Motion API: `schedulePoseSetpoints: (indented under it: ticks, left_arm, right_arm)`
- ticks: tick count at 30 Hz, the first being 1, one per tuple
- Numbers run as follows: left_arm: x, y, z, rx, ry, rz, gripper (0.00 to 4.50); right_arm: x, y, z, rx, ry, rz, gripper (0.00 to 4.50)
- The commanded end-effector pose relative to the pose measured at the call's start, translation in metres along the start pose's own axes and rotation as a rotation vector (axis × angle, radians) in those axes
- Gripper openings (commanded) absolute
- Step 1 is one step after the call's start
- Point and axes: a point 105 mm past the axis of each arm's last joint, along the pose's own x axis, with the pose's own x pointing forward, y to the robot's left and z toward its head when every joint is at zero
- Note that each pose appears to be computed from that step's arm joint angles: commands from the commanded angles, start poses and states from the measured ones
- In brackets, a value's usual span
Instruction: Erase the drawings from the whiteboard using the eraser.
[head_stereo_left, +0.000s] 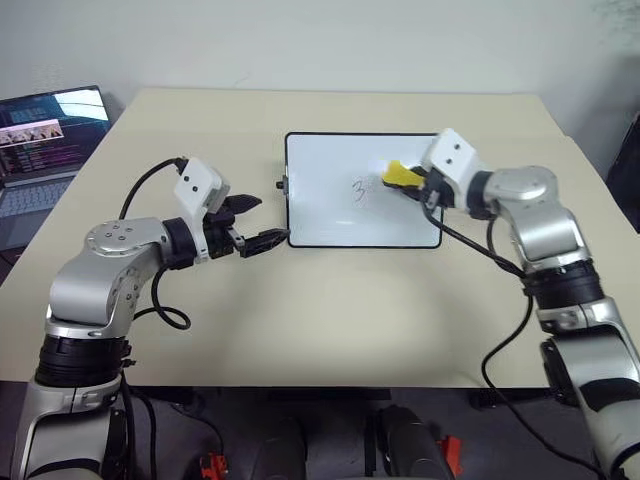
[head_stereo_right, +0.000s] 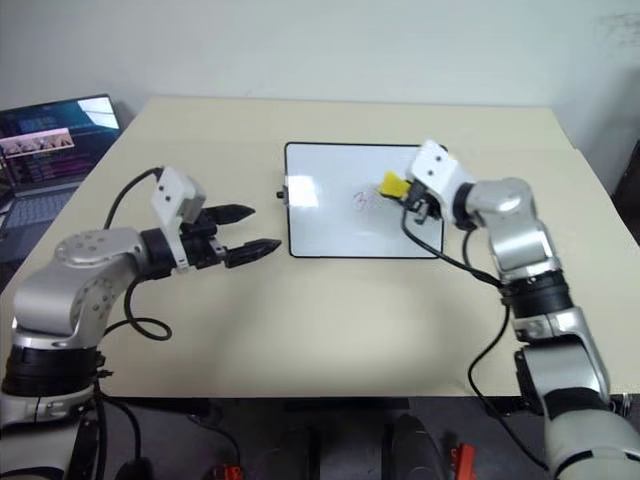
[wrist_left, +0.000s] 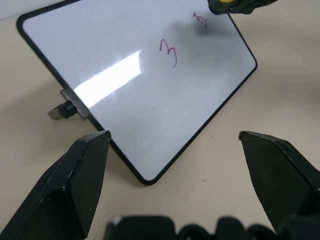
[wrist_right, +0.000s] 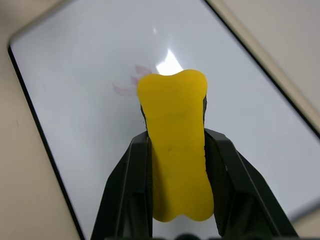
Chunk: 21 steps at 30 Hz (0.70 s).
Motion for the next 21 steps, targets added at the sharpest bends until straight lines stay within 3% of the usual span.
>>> schedulePoseSetpoints:
  ticks: [1,14,21]
  left_arm:
    - [-0.007,0.004,0.017,0.060,-0.027,0.007,4.50]
    - [-0.012,0.007,0.026,0.097,-0.024,0.005,4.50]
    - [-0.010,0.007,0.029,0.109,-0.038,0.010,4.50]
  right_arm:
    - [-0.033,-0.030,-0.004,-0.065,0.021,-0.103,1.09]
    - [-0.069,-0.067,-0.011,-0.154,0.073,-0.157,1.08]
    - [-0.052,-0.057,0.017,-0.104,-0.082,-0.133,1.08]
